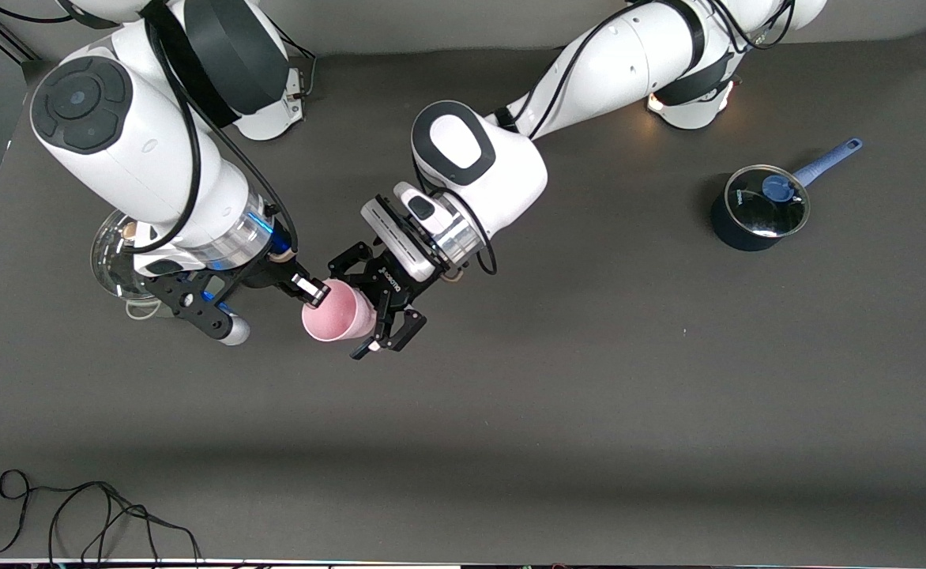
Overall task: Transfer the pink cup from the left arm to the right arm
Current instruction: 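Close the right gripper on the cup rim and open the left gripper, then carry the cup with the right gripper while the left gripper withdraws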
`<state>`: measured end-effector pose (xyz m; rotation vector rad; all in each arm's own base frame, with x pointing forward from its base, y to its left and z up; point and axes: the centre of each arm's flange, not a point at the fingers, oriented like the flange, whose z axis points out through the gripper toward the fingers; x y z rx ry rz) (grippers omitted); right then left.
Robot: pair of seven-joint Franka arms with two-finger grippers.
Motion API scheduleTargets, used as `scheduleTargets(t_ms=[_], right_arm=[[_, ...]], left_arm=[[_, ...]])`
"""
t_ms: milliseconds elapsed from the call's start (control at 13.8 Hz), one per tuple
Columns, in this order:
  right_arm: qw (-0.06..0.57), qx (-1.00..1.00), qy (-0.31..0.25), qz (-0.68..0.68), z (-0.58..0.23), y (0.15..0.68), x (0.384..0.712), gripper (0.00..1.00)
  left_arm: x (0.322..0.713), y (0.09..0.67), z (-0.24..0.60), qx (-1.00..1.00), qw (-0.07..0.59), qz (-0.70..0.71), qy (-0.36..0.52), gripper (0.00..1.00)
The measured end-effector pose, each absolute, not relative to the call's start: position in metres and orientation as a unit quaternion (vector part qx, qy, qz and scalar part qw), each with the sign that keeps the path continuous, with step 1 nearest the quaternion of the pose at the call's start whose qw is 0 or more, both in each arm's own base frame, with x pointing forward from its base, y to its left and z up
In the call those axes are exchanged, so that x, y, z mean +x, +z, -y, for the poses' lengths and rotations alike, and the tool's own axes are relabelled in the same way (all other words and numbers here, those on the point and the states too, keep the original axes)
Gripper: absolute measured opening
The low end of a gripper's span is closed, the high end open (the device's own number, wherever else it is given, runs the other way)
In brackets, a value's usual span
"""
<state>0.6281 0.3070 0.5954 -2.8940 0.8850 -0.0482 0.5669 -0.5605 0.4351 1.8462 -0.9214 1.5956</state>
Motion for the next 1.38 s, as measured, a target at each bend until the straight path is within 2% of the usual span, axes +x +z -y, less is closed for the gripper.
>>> scheduleTargets(t_ms=[363,726,1088,1379], right_arm=[[0.070,-0.950,-0.053,-0.298,-0.288,0.601,0.646,0.03],[-0.002,-0.960,-0.074,-0.270,-0.175,0.602,0.678,0.03],[-0.027,-0.968,-0.072,-0.240,-0.024,0.603,0.699,0.03],[-0.031,-0.985,-0.056,-0.162,0.115,0.597,0.691,0.03]], left_arm=[[0.594,0.433,0.543,0.660,0.273,0.373,0.592,1.00],[0.665,0.417,0.432,0.650,0.265,0.431,0.567,1.00],[0.654,0.372,0.344,0.636,0.253,0.552,0.477,1.00],[0.662,0.352,0.232,0.614,0.258,0.639,0.386,1.00]])
